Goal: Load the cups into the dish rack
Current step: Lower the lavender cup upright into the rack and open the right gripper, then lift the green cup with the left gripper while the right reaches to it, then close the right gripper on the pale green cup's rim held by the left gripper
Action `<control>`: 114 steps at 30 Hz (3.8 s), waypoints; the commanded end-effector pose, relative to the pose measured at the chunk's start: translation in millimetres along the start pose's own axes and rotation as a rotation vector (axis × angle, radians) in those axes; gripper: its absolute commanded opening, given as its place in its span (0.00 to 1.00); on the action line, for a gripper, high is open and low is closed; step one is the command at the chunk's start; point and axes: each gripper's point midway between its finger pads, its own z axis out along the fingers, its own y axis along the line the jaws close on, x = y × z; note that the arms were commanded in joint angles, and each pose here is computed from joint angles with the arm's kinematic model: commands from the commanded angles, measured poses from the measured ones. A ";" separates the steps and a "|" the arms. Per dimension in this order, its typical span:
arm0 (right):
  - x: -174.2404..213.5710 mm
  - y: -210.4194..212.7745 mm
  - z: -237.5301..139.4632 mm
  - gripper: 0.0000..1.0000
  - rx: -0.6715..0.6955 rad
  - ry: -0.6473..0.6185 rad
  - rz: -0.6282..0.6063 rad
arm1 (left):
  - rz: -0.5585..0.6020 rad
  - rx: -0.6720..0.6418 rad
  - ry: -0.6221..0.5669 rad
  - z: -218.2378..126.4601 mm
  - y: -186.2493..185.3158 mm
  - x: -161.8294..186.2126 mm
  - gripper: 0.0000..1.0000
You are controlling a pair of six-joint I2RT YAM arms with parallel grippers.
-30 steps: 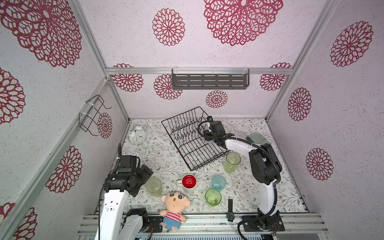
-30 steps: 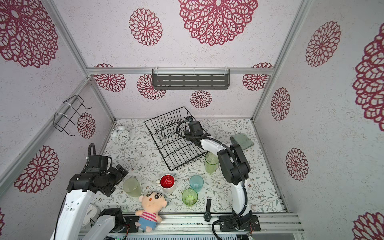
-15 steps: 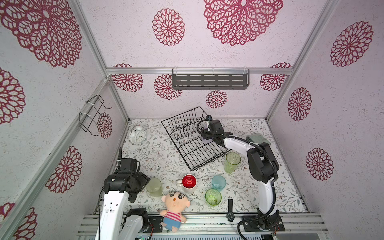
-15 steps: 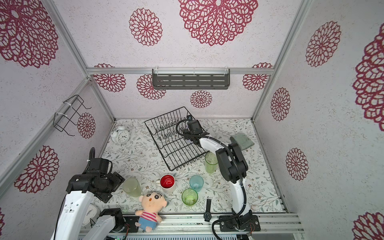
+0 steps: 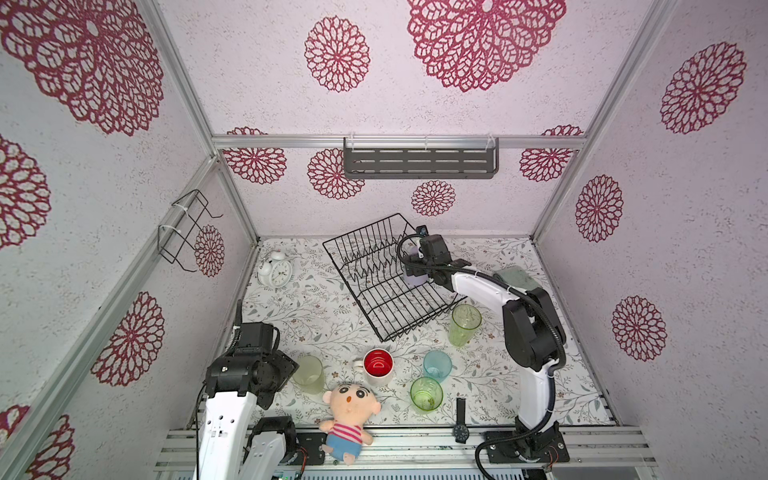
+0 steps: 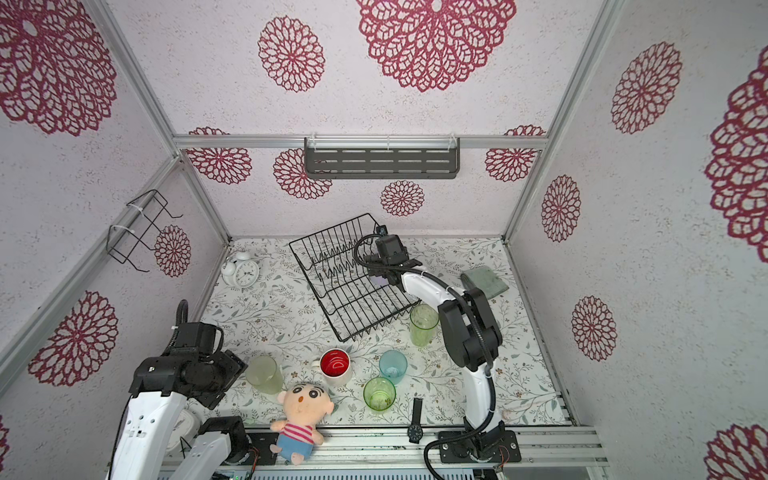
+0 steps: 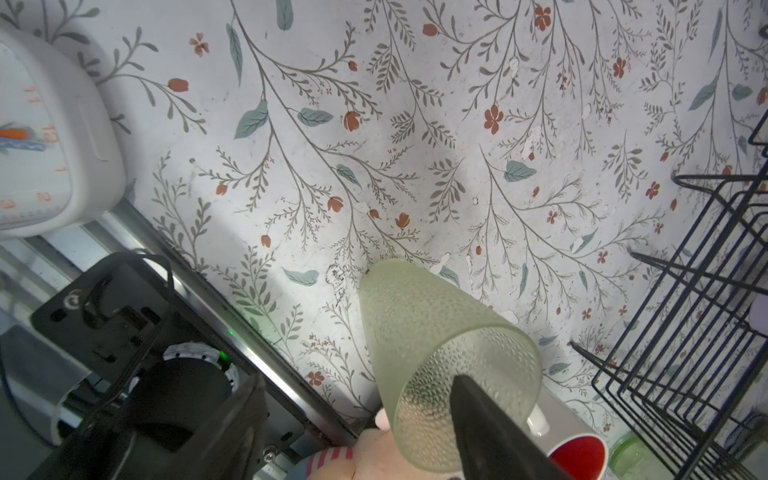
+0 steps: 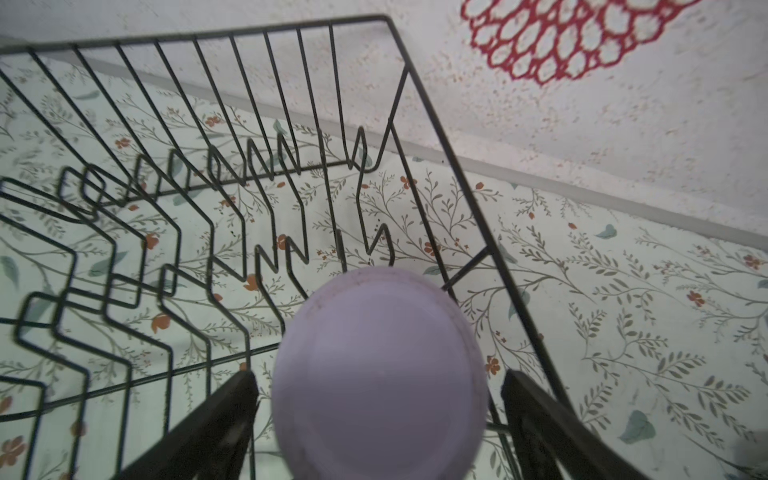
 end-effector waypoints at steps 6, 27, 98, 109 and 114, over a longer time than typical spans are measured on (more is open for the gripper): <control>-69.9 1.7 -83.7 0.93 -0.107 -0.168 0.085 | 0.011 0.024 0.052 21.8 -9.1 12.7 0.71; -46.2 10.3 -111.8 0.92 -0.203 -0.116 0.144 | -0.023 0.030 0.065 50.4 -29.7 15.1 0.62; -85.8 97.4 -299.1 0.99 -1.473 -0.195 0.865 | 0.674 1.394 0.127 -158.1 -334.2 69.8 0.00; -90.1 110.3 -289.7 0.88 -1.550 -0.171 0.914 | 0.696 1.364 0.163 -145.6 -341.3 83.4 0.00; -82.8 119.7 -283.0 0.78 -1.501 -0.152 0.898 | 0.688 1.339 0.152 -137.7 -341.4 81.6 0.00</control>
